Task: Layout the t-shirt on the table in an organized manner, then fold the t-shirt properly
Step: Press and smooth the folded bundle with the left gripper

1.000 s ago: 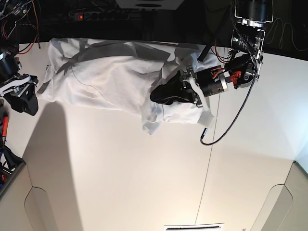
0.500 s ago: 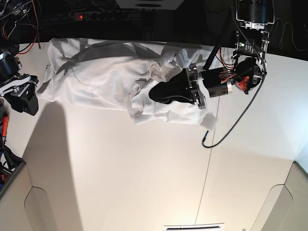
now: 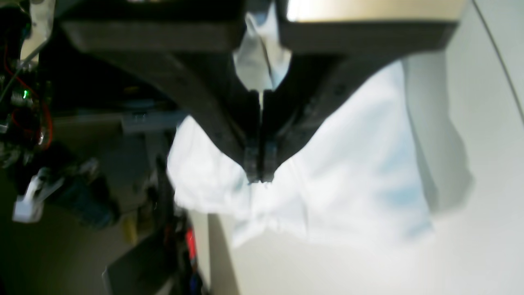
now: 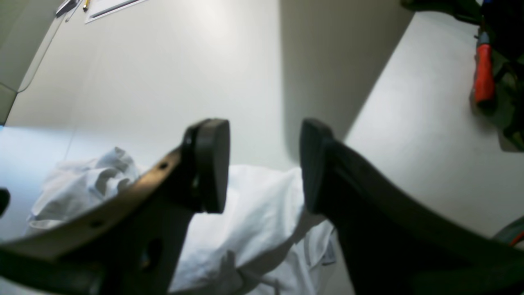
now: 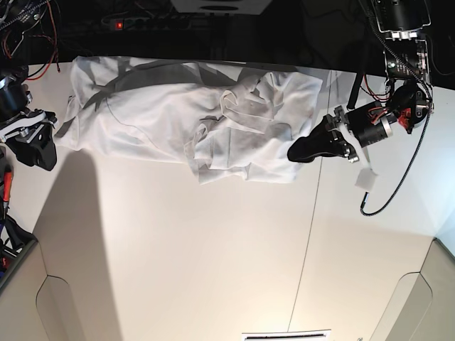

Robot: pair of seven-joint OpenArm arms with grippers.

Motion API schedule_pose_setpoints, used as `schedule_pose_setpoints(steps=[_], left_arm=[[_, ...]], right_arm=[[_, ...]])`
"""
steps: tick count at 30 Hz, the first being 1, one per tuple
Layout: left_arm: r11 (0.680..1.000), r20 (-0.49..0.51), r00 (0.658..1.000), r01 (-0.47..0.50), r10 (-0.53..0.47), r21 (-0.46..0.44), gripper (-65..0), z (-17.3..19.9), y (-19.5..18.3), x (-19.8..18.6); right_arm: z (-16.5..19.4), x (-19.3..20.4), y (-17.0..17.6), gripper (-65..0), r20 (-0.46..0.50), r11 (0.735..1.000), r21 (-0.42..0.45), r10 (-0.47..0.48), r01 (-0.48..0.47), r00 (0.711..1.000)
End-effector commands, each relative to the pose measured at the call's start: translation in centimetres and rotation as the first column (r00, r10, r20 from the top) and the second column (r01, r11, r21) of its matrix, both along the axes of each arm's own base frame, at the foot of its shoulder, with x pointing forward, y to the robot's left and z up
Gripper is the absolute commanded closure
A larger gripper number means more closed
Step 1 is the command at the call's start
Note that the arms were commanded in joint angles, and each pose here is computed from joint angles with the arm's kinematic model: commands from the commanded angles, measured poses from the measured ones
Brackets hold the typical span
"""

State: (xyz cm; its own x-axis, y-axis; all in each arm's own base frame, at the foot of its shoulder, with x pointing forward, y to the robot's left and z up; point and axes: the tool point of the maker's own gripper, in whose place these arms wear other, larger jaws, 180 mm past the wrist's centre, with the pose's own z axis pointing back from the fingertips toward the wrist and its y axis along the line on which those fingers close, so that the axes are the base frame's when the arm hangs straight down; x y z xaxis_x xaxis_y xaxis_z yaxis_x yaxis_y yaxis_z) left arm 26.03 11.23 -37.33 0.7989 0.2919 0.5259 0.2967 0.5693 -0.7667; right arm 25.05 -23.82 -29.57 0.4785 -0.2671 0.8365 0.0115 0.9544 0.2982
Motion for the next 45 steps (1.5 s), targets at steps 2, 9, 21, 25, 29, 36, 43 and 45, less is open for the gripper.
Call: schedule_pose_setpoints(steps=[2, 9, 21, 25, 29, 36, 43, 45], left_arm=[[1.000, 0.041, 0.999, 0.004, -0.004, -0.011, 0.0, 1.1, 0.0, 0.5], [0.991, -0.025, 0.991, 0.131, -0.130, 0.030, 0.0, -0.9, -2.9, -1.6], [0.957, -0.060, 0.966, 0.256, -0.250, 0.136, 0.0, -3.3, -5.9, -3.2], [0.936, -0.062, 0.935, 0.347, -0.350, -0.058, 0.0, -0.9, -8.7, -5.1], [0.903, -0.017, 0.915, 0.395, -0.403, -0.171, 0.0, 1.7, -9.8, -5.8], [0.899, 0.062, 0.908, 0.418, -0.414, -0.131, 0.0, 3.7, -9.9, -4.4], [0.904, 0.022, 0.938, 0.327, -0.346, 0.276, 0.0, -1.2, -6.5, -1.8], [0.885, 0.027, 0.945, 0.296, -0.326, 0.359, 0.0, -2.2, -5.5, -1.3]], right_arm=[[1.4, 0.5, 0.0, -26.7, 0.052, 1.000, -0.007, 0.009, -0.009, 0.999], [1.4, 0.5, 0.0, -26.7, 0.053, 1.000, -0.007, 0.009, -0.009, 0.999], [1.4, 0.5, 0.0, -26.7, 0.053, 1.000, -0.007, 0.009, -0.009, 0.999], [1.4, 0.5, 0.0, -26.7, 0.052, 1.000, -0.007, 0.009, -0.009, 0.999], [1.4, 0.5, 0.0, -26.7, 0.052, 1.000, -0.008, 0.009, -0.009, 0.999], [1.3, 0.5, 0.0, -26.7, 0.051, 1.000, -0.008, 0.009, -0.009, 0.999], [1.3, 0.5, 0.0, -26.7, 0.051, 1.000, -0.008, 0.009, -0.009, 0.999], [1.4, 0.5, 0.0, -26.7, 0.052, 1.000, -0.007, 0.009, -0.008, 0.999]])
